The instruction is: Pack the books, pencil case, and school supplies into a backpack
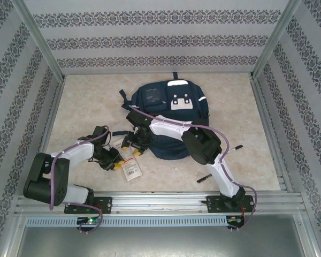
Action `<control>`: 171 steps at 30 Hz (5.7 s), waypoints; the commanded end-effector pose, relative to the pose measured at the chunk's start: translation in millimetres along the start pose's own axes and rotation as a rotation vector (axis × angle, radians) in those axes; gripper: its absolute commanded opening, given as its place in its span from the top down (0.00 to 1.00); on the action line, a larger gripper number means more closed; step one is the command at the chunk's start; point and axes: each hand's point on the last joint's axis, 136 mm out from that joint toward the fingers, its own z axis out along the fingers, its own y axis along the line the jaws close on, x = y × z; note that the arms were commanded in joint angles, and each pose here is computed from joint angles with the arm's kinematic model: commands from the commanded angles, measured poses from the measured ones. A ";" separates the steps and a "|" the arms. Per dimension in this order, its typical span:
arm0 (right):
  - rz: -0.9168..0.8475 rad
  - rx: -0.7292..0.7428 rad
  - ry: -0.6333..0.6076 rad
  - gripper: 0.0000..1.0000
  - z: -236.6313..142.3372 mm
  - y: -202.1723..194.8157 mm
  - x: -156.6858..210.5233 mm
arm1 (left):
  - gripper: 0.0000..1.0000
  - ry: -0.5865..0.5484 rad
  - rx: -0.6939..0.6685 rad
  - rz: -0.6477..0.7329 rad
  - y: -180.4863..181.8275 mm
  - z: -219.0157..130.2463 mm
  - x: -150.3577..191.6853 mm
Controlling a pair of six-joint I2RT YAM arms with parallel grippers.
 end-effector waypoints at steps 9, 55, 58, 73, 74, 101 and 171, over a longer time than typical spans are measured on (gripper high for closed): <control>-0.213 -0.220 0.191 0.75 -4.0 11.8 31.8 | 0.91 0.021 0.245 0.263 -50.5 13.2 3.4; -1.234 0.260 -0.775 0.10 -144.9 18.1 61.9 | 1.00 -0.106 0.432 0.210 -132.2 -112.5 30.3; -1.204 0.352 -0.804 0.13 -125.2 17.1 50.4 | 1.00 -0.088 0.454 0.198 -136.5 -111.6 33.3; -1.424 0.317 -0.843 1.00 -145.1 10.5 52.9 | 0.49 -0.209 0.638 0.466 -175.2 -162.9 54.2; -1.448 0.319 -0.868 1.00 -155.0 6.6 53.3 | 0.47 -0.262 0.641 0.517 -179.3 -174.0 53.6; -0.234 -0.059 -0.933 1.00 -355.9 -203.8 23.0 | 0.29 -0.171 -0.191 1.654 -266.9 33.2 50.7; 0.264 -0.647 -0.912 0.98 -276.0 -109.8 -142.9 | 1.00 -0.327 0.709 1.010 -438.2 -138.0 97.8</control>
